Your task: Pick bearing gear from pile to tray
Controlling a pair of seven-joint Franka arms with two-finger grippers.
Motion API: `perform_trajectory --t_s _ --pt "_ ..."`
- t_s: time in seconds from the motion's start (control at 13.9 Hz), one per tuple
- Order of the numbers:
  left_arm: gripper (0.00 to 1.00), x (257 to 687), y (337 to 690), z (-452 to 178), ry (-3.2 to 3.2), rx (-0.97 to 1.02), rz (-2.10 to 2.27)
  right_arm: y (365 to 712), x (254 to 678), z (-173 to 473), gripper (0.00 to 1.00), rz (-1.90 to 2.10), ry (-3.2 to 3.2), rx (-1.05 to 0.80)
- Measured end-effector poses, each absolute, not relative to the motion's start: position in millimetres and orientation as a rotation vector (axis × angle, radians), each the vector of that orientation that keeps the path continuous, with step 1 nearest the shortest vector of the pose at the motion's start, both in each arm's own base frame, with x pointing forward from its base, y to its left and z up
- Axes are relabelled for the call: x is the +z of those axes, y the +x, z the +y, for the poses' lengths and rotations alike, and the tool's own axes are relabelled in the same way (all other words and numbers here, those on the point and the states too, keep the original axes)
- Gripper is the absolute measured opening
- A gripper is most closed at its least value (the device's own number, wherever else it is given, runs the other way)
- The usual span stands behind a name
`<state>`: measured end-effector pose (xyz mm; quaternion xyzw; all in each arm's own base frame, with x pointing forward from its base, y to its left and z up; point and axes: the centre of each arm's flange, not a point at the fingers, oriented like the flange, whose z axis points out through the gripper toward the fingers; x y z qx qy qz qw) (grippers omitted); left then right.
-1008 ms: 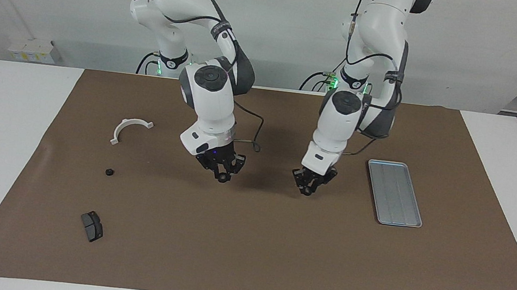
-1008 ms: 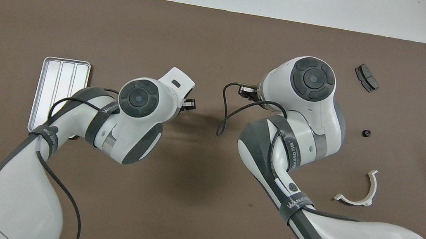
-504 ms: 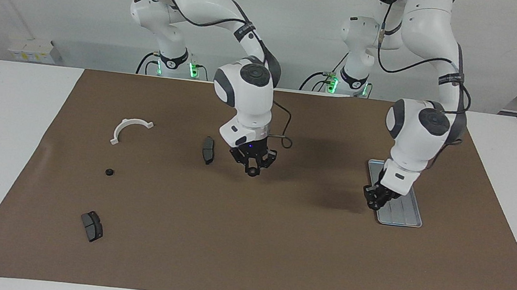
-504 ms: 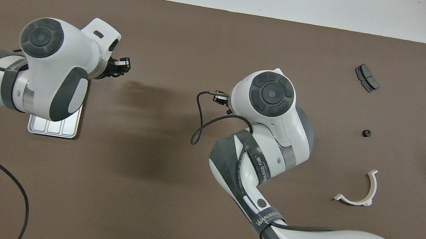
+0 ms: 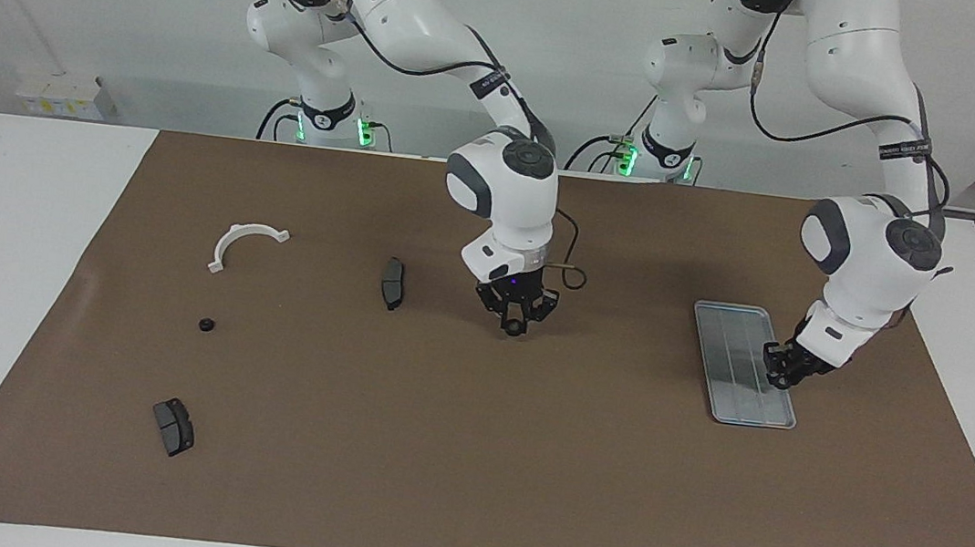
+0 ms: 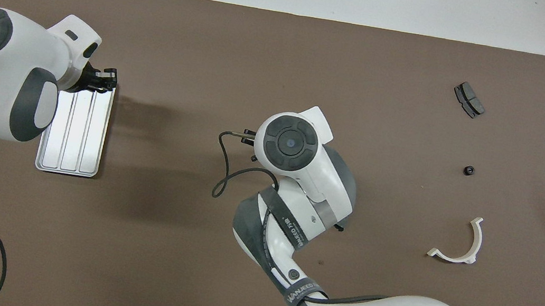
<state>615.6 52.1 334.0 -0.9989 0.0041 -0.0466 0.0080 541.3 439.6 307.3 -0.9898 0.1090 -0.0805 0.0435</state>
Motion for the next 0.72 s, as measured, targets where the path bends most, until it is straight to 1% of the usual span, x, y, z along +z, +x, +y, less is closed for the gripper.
perform_trajectory --t_s 0.07,0.22,0.36,0.43,0.5,0.58,0.65,0.72 --pt "0.36 328.6 612.2 50.1 -3.122 -0.155 0.018 539.0 303.3 442.1 0.35 0.332 -3.03 -0.24" --pt "0.36 315.7 605.2 45.3 -3.124 -0.166 0.029 539.9 301.3 440.9 0.39 0.335 -3.033 -0.239" --pt "0.36 309.9 601.7 44.2 -3.125 -0.166 0.031 546.2 302.2 434.1 0.56 0.354 -3.033 -0.247" --pt "0.36 309.5 601.1 44.2 -3.125 -0.166 0.031 551.5 303.8 428.7 0.68 0.37 -3.031 -0.255" --pt "0.36 310.0 601.1 44.2 -3.124 -0.168 0.031 558.4 306.5 421.6 0.78 0.389 -3.027 -0.264" --pt "0.44 311.1 601.2 44.2 -3.124 -0.172 0.031 566.8 312.0 411.8 0.93 0.41 -3.022 -0.278" --pt "0.53 312.9 601.4 44.2 -3.123 -0.178 0.031 575.4 320.0 399.7 1.0 0.414 -3.023 -0.296" --pt "0.66 315.5 602.3 44.1 -3.122 -0.189 0.031 584.9 330.8 383.1 1.0 0.405 -3.031 -0.311"
